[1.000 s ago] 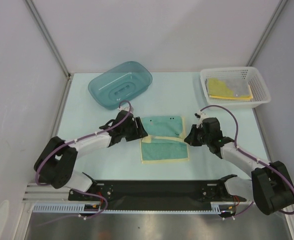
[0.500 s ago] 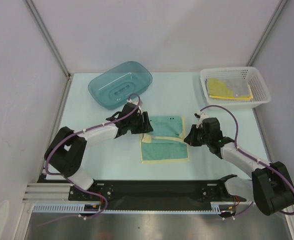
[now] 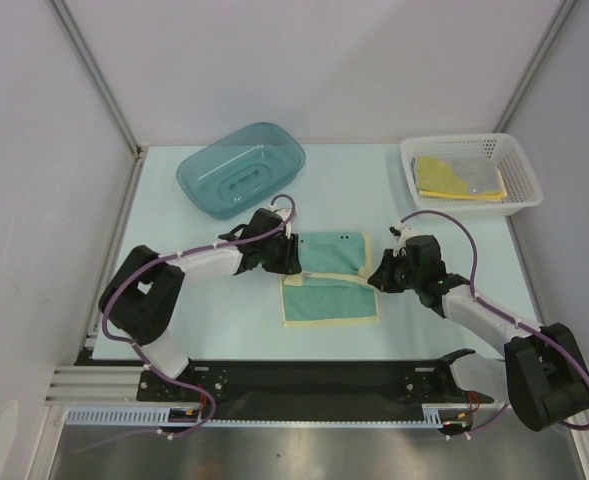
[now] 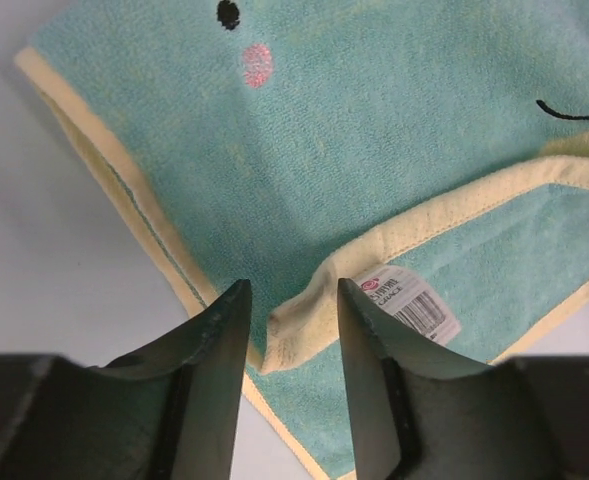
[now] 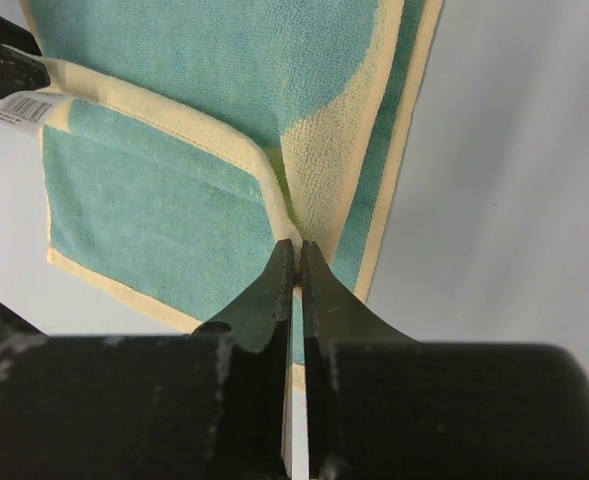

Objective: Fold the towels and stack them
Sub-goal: Fold the towel

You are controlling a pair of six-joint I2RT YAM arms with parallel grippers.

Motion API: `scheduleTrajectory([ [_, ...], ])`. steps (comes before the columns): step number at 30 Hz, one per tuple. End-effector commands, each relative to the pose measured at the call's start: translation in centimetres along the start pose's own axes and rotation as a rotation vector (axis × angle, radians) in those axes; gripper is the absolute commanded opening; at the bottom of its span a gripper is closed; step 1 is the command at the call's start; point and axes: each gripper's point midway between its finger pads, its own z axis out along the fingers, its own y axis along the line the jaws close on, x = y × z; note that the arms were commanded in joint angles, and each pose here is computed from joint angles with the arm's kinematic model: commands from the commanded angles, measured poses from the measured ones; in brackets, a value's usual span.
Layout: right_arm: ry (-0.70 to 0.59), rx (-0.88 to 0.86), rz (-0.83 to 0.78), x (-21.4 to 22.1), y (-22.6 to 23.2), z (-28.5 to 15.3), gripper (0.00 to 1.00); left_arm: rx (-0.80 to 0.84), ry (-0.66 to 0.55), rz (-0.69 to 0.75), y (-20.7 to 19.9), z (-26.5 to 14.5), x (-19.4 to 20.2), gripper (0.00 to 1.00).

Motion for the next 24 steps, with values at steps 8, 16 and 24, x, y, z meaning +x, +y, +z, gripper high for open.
scheduleTrajectory([
  [8, -0.028, -0.018, -0.018, -0.5, 0.5, -0.2, 0.00, 0.074, -0.067, 0.115, -1.3, -1.1, -1.8, 0.25],
  [16, -0.045, -0.012, -0.019, -1.3, 0.6, -0.3, 0.00, 0.083, -0.066, 0.128, -1.4, -2.3, -1.2, 0.01],
  [24, -0.066, 0.059, -0.014, -3.3, 0.5, -1.8, 0.00, 0.091, -0.136, 0.173, -3.1, -6.1, -1.5, 0.00],
])
